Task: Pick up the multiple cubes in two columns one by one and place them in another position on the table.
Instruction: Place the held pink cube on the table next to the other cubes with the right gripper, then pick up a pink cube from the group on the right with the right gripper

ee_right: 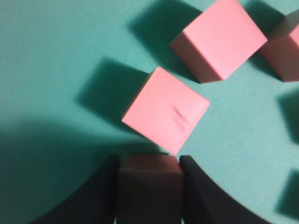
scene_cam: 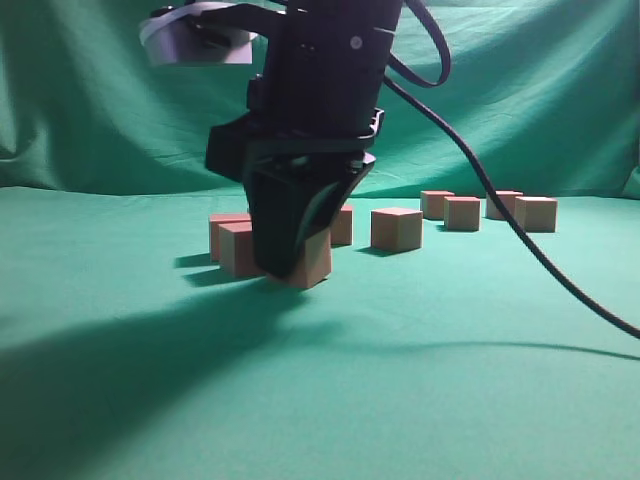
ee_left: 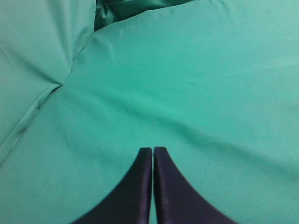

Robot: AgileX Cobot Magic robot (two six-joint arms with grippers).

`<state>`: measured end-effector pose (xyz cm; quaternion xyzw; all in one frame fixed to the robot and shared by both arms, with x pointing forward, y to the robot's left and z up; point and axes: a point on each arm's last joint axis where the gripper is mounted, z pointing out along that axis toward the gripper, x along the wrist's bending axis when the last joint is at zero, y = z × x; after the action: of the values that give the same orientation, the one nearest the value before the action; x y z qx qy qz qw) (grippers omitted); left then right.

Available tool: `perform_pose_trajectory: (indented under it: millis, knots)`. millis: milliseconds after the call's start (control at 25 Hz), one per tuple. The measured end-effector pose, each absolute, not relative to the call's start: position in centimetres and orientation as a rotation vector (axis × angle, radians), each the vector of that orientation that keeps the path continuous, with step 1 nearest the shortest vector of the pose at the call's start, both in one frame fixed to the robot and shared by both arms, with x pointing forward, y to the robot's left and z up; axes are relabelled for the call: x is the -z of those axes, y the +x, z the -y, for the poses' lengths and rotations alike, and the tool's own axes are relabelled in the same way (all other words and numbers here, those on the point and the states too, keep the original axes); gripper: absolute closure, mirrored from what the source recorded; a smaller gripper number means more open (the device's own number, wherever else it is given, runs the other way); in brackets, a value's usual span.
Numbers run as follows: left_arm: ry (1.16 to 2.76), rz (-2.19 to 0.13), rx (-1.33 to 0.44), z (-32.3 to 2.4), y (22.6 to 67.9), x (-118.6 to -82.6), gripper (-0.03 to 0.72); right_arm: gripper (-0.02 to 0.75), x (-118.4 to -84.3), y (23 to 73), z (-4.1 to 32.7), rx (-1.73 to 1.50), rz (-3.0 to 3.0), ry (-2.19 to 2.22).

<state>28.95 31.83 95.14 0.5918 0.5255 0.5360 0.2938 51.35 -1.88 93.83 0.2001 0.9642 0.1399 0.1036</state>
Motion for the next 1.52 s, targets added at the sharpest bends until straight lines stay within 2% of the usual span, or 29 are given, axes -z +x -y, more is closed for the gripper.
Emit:
perform_pose_trajectory:
  millis: [40, 200, 280, 560, 760, 880, 1080, 1280, 1320, 1400, 1440, 1520]
  knots:
    - [1.576, -1.399, -1.427, -31.8, 28.9, -95.1, 0.688, 0.41, -93.7, 51.3, 1.9, -0.403, -2.846, 0.596]
    - [1.576, -1.399, -1.427, -31.8, 28.9, -95.1, 0.688, 0.186, -93.8, 51.3, 2.0, -0.346, -2.87, 0.616]
    - [1.576, -1.399, -1.427, -31.8, 28.9, -95.1, 0.688, 0.11, -94.5, 51.4, 2.0, -0.287, -2.894, 0.657]
    - [1.576, -1.399, -1.427, -31.8, 28.9, -95.1, 0.688, 0.11, -100.1, 52.1, 1.4, -0.131, -2.944, 0.73]
    - [1.576, -1.399, -1.427, -31.8, 28.9, -95.1, 0.688, 0.11, -104.5, 53.1, 0.5, -0.247, -2.885, 0.731]
    - [1.576, -1.399, -1.427, -31.8, 28.9, -95.1, 0.688, 0.11, -106.4, 53.7, 1.2, -0.291, -2.833, 0.741]
    - [1.576, -1.399, -1.427, -31.8, 28.9, -95.1, 0.688, 0.11, -109.0, 56.3, 5.7, -0.283, -2.675, 0.901]
    - [1.576, -1.399, -1.427, -31.8, 28.9, -95.1, 0.688, 0.11, -109.2, 60.0, 11.7, -0.289, -2.492, 1.333]
    - [1.576, -1.399, -1.427, -31.8, 28.9, -95.1, 0.688, 0.152, -109.1, 60.7, 13.0, -0.302, -2.451, 1.425]
    - [1.576, -1.399, -1.427, -31.8, 28.9, -95.1, 0.688, 0.161, -108.4, 62.2, 14.7, -0.358, -2.366, 1.579]
    - [1.576, -1.399, -1.427, -31.8, 28.9, -95.1, 0.688, 0.209, -107.9, 63.0, 15.4, -0.391, -2.331, 1.632]
    - [1.576, -1.399, -1.427, -31.8, 28.9, -95.1, 0.688, 0.213, -106.7, 64.5, 16.4, -0.449, -2.281, 1.698]
